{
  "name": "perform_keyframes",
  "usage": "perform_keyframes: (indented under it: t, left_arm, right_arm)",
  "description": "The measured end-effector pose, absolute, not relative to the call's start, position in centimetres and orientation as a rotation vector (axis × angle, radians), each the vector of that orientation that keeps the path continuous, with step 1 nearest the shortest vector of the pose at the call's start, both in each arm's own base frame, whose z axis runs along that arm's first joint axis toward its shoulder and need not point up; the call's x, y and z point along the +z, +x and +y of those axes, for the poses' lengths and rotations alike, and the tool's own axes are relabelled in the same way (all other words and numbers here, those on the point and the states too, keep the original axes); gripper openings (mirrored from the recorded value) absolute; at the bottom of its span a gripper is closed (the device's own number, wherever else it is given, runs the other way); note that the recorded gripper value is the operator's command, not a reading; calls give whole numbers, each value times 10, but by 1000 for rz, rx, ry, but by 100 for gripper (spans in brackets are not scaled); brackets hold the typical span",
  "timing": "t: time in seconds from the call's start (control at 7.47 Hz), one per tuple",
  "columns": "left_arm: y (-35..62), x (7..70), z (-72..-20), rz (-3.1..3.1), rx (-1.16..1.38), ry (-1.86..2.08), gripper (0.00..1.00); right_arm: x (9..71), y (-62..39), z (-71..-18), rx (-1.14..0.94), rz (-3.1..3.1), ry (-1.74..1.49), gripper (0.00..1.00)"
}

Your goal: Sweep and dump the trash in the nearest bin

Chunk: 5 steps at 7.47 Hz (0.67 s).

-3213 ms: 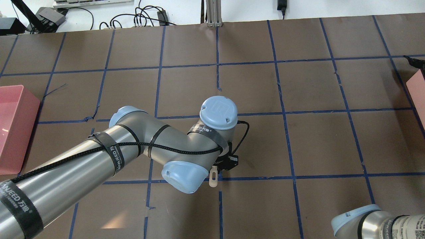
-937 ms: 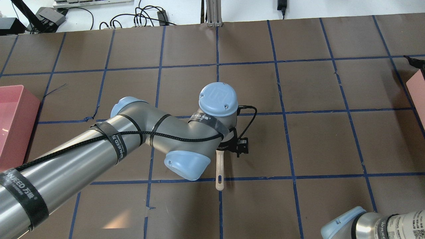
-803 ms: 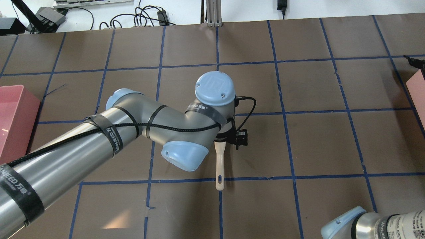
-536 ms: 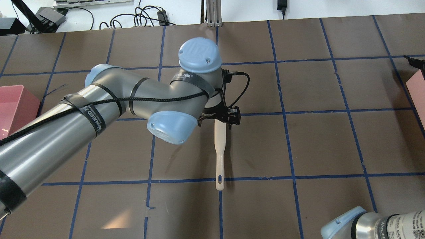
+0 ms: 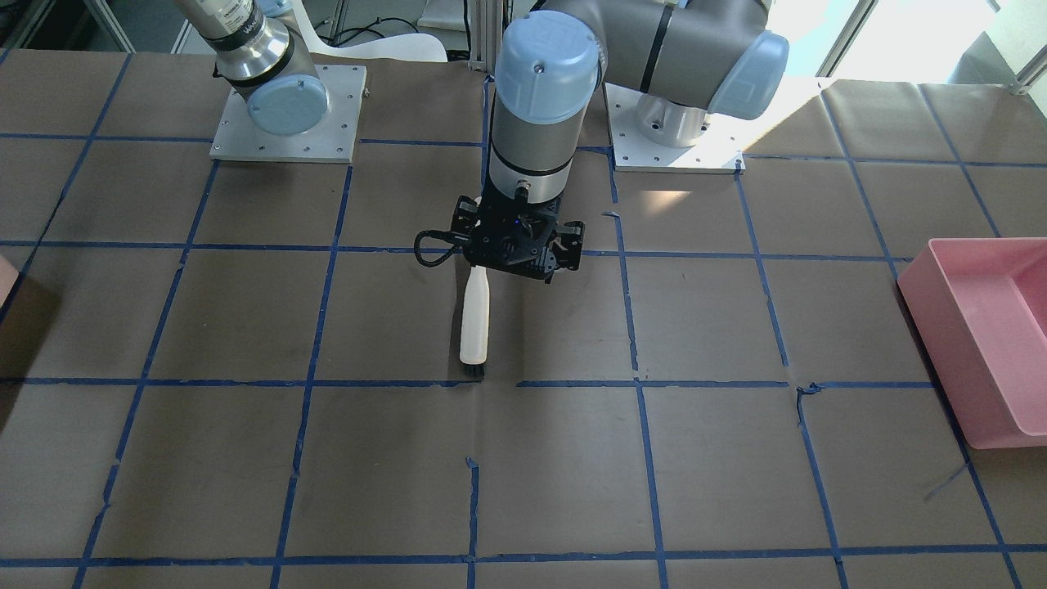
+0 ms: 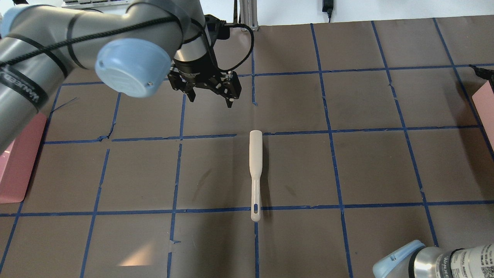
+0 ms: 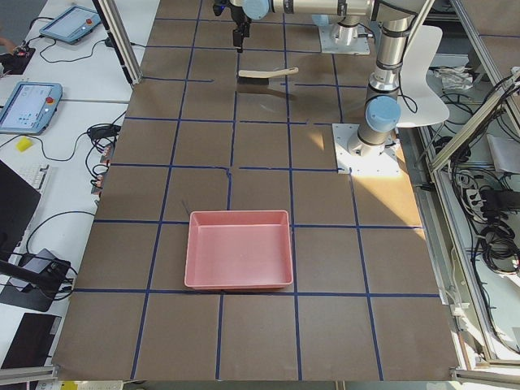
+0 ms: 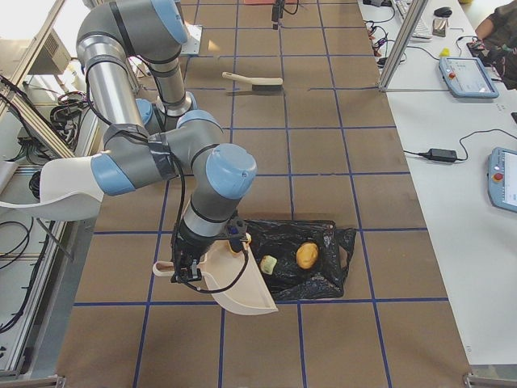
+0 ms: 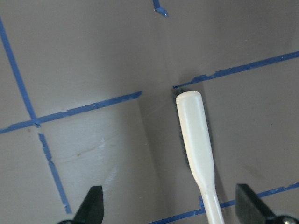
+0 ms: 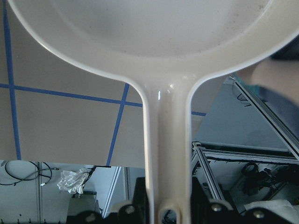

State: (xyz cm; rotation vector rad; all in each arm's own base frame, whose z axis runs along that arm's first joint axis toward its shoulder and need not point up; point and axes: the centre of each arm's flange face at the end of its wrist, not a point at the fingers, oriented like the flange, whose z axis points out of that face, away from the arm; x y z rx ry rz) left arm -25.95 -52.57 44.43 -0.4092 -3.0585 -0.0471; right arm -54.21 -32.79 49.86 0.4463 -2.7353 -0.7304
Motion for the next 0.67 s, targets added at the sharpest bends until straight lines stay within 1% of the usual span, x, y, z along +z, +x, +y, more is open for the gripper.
perform_keyframes:
  t: [0.13,0.4,0.67]
  left_arm:
    - [-240,468,-528,-3058,-57,-413,100]
    - [-216,507,-510,-3064,-26,-397,100]
    - [-193,521,-508,-3075,7,-337,100]
  right_arm:
    - [495,-547,-330,-740,-2717,472,8]
    - [498,-542,-341,-744,-2687,524,8]
    - [509,-533,-358,-751,-2622,609,8]
